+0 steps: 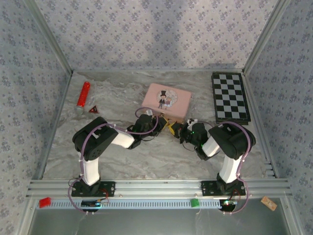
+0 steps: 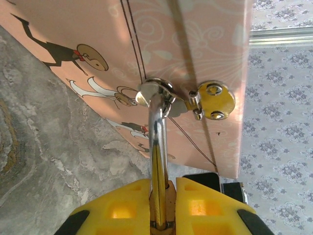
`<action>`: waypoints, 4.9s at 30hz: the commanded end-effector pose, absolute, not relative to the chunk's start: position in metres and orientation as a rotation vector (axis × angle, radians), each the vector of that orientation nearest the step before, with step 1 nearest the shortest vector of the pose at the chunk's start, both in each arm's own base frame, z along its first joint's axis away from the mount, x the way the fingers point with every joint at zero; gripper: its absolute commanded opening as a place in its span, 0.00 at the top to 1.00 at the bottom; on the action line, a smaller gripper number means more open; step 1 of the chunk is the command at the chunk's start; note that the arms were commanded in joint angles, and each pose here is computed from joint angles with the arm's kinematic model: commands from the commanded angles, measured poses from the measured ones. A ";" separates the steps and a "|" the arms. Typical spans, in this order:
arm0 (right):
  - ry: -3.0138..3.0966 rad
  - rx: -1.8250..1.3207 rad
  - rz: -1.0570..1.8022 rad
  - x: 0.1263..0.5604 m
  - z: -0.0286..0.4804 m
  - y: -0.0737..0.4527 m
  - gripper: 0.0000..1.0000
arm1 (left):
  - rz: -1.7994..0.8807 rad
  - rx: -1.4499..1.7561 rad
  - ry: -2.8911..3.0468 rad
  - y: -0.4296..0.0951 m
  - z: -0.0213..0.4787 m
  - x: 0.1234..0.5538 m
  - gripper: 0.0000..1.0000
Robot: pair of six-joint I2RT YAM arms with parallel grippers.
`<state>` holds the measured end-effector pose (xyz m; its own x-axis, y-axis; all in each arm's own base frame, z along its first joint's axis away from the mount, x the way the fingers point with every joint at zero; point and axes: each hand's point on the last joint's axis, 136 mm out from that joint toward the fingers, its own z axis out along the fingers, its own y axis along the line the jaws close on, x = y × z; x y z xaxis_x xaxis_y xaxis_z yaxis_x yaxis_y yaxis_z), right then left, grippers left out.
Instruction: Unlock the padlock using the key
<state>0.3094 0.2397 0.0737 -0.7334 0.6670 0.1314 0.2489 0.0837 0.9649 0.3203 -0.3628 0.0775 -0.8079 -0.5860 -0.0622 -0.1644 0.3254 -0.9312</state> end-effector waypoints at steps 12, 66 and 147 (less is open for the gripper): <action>1.906 0.806 1.741 0.335 0.109 0.248 1.00 | -1.679 -0.462 2.184 -0.398 0.123 0.292 1.00; 1.996 0.755 1.717 0.306 0.091 0.250 0.97 | -1.636 -0.524 2.168 -0.377 0.126 0.304 1.00; 1.634 -1.060 0.020 0.261 0.092 0.274 0.58 | -1.620 -0.594 2.238 -0.354 0.125 0.295 1.00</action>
